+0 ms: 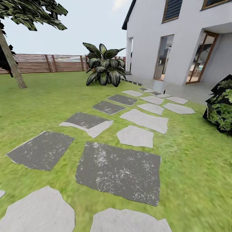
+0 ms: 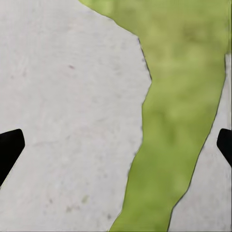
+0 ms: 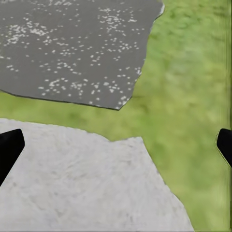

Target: In the garden, pick up the pesticide atomizer on the floor and spray pesticide onto both trees until each tree trunk is fully covered.

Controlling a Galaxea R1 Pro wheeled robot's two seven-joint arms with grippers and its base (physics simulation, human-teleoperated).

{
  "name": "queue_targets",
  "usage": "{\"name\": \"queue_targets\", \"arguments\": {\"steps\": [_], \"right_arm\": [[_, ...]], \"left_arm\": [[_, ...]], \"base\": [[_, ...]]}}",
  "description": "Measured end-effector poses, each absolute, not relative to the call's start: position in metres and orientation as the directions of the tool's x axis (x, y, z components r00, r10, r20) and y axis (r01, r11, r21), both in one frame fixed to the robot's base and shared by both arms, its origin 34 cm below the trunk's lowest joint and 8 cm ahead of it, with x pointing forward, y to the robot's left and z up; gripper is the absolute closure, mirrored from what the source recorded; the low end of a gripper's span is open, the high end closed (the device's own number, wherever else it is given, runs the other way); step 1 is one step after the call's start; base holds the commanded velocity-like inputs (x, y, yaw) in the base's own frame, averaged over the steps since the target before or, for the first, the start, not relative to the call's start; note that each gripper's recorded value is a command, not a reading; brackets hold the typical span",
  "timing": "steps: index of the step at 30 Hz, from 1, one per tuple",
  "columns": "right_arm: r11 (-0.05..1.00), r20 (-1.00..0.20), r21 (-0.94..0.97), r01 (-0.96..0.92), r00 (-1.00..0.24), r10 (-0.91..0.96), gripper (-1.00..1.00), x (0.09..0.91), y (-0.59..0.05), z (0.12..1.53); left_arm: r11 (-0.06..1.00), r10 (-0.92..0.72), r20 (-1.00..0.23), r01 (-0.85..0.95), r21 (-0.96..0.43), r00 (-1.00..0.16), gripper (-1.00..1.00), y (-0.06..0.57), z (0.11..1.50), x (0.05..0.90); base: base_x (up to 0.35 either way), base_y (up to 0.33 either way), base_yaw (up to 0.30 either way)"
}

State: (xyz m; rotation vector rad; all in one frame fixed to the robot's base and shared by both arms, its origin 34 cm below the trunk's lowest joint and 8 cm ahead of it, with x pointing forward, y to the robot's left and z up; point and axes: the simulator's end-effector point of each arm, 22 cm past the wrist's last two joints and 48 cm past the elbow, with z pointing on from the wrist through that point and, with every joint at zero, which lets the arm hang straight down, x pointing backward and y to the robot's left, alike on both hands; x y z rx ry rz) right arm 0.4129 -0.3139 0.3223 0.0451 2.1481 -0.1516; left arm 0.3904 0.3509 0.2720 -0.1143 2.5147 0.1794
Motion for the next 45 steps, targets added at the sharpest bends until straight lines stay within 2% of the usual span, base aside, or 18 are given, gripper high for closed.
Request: {"name": "queue_targets", "arguments": {"steps": [31, 45], "right_arm": [[0.992, -0.835, -0.091, 0.091, -0.55, -0.026, -1.0, 0.4129, -0.3139, 0.3223], [0.992, -0.835, -0.091, 0.091, -0.55, -0.026, -1.0, 0.4129, -0.3139, 0.3223]], "left_arm": [[0.987, -0.041, -0.584, -0.124, 0.102, -0.811, -1.0, 0.3511, 0.2722, 0.3905], [0.987, -0.041, -0.584, -0.124, 0.103, -0.811, -1.0, 0.3514, 0.2723, 0.3908]], "base": [[0.339, 0.0, -0.012], [0.339, 0.0, -0.178]]}}
